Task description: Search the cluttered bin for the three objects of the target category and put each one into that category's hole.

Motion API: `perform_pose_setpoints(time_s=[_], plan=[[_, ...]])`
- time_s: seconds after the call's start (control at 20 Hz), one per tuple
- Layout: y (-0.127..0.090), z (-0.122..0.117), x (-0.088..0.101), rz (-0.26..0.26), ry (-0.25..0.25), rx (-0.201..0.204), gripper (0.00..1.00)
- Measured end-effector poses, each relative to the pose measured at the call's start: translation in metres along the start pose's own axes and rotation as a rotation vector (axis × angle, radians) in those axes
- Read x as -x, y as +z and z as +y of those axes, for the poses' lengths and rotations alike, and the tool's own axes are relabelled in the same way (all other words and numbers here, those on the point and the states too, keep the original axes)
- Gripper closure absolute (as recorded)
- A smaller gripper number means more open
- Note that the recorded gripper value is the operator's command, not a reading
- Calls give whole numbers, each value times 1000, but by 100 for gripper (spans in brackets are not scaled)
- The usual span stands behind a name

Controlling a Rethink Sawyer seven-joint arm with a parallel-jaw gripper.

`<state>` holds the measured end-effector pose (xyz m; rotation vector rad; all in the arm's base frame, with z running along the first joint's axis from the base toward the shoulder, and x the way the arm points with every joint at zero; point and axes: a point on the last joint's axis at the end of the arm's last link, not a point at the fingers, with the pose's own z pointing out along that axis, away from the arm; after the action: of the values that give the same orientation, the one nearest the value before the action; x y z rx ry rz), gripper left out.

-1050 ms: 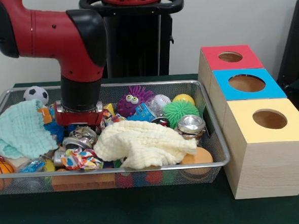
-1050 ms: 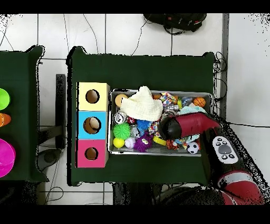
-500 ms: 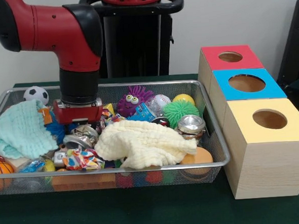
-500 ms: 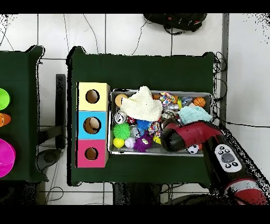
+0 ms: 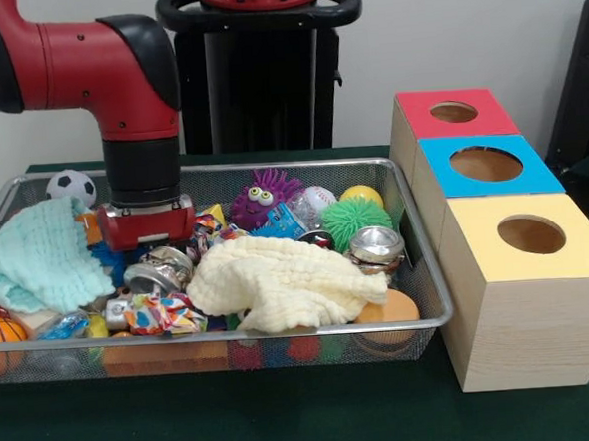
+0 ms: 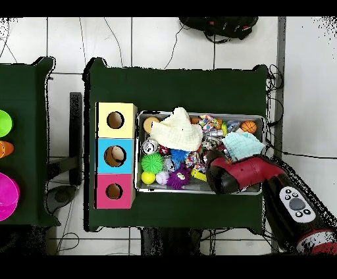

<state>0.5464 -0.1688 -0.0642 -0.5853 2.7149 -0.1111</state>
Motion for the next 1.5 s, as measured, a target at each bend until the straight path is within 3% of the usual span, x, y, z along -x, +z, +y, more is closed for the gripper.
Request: perform_pose_setpoints(time_s=[0.15, 0.3, 0.55, 0.65, 0.7, 1.05, 1.45, 1.5], plan=[[3, -3, -7, -74, -54, 9, 0], [3, -4, -13, -173, -75, 19, 0], [5, -2, -4, -245, -94, 27, 0], [5, 3, 10, -300, -117, 34, 0], [5, 6, 17, -338, -136, 39, 100], [6, 15, 36, -411, -195, 47, 100], [8, 27, 43, -435, -285, 59, 100], [8, 28, 44, -433, -276, 62, 100]])
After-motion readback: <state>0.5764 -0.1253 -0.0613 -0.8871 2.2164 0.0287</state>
